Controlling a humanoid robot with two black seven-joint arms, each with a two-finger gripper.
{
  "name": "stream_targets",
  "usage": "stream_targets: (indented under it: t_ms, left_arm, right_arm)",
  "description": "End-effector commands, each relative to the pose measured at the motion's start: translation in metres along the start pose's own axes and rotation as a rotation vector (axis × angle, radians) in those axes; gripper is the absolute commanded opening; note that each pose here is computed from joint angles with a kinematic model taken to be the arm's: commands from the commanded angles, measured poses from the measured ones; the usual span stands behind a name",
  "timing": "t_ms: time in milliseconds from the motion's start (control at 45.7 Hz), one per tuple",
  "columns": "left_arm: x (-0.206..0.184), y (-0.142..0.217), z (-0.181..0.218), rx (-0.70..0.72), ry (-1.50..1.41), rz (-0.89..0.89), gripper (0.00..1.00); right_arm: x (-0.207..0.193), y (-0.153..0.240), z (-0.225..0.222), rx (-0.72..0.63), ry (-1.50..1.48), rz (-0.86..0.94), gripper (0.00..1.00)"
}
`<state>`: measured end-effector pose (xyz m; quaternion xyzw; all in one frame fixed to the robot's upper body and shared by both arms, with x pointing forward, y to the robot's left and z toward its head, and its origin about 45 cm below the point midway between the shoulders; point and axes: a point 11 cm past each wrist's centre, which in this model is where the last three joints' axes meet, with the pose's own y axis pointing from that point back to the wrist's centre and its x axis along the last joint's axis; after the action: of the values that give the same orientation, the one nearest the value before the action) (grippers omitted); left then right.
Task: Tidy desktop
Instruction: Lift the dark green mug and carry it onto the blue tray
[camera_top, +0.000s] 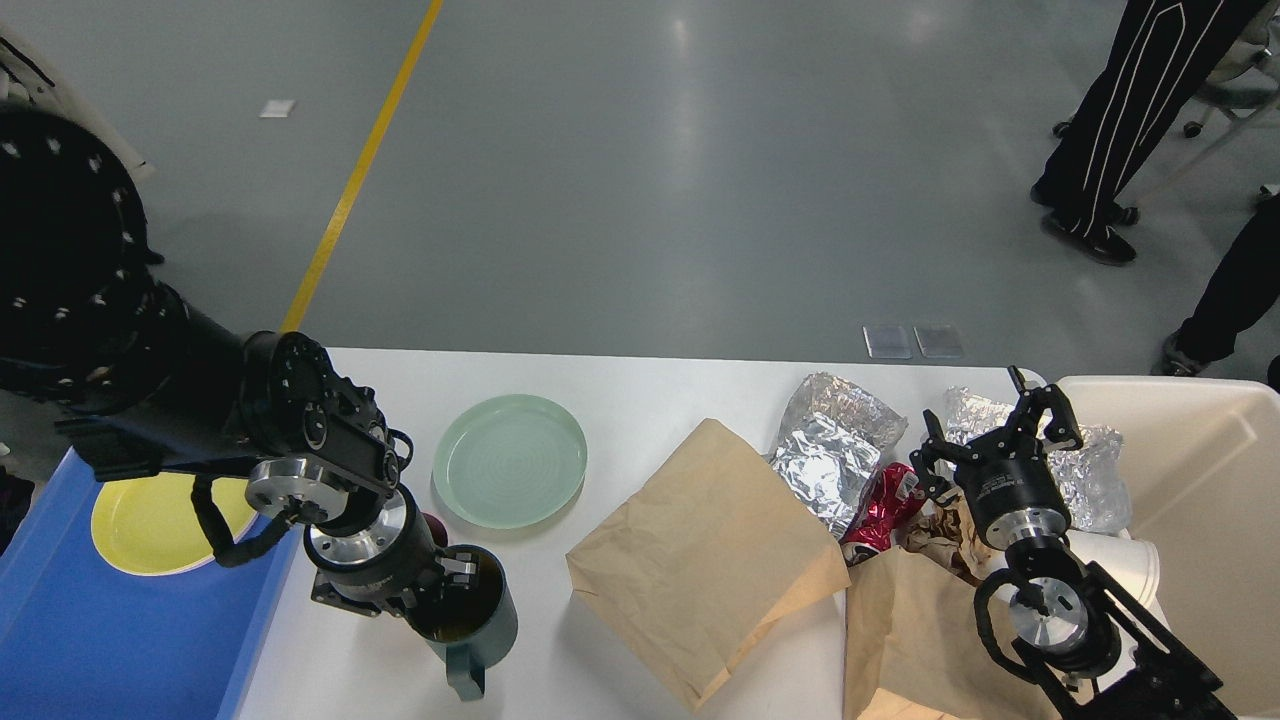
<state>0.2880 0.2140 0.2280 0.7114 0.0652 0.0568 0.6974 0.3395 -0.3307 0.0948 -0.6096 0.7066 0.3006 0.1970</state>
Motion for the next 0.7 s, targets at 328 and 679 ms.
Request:
stream_targets:
  t_ms: [328, 679]
  left_arm:
    - [-0.016, 0.188, 0.025, -0.063, -0.129, 0.027, 0.0]
    - [-0.004, 0.187, -0.005, -0.064, -0.065, 0.072, 0.0]
  right_arm:
    - [0.0, 0.0, 0.0, 0.0, 0.001, 0.0, 1.0]
    - [0.0, 0.0, 0.0, 0.001, -0.001, 0.0, 1.0]
